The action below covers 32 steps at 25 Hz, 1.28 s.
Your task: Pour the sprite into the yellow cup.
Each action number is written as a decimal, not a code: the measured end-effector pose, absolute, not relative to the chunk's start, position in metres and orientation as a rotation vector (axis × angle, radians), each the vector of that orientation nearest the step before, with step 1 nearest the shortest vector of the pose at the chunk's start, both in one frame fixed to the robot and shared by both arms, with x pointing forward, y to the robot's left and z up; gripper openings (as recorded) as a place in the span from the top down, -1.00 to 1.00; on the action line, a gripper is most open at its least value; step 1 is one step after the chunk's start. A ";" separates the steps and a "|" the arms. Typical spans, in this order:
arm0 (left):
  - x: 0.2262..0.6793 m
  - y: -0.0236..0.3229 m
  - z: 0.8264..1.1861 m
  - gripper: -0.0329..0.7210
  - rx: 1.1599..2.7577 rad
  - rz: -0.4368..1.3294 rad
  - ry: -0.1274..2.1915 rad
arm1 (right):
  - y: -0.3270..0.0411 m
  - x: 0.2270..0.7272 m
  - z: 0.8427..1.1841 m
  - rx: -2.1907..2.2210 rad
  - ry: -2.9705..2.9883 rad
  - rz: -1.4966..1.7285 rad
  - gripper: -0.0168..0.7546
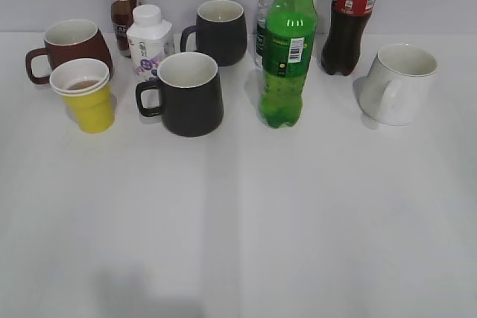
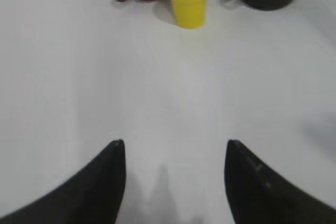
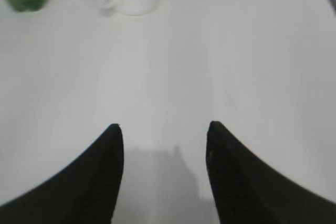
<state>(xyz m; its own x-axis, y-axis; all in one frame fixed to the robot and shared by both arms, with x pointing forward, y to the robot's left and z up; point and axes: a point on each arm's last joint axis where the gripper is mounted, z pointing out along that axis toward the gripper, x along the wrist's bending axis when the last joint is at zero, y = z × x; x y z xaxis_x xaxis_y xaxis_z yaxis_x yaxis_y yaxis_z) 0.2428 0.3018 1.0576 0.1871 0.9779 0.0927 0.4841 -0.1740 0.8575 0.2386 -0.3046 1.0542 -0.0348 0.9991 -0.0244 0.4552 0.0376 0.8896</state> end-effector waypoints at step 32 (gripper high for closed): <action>0.230 0.303 1.057 0.03 1.639 1.012 1.448 | -0.305 0.234 1.054 1.508 1.541 0.950 -0.02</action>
<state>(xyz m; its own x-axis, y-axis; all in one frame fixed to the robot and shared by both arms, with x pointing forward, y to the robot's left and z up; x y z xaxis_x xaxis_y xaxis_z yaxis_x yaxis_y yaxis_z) 0.2301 0.3027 1.0574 0.0628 0.9934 0.0965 0.4325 -0.1142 0.8944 0.2338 -0.3049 1.0539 -0.0074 0.9997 -0.0225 0.4291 0.0235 0.9030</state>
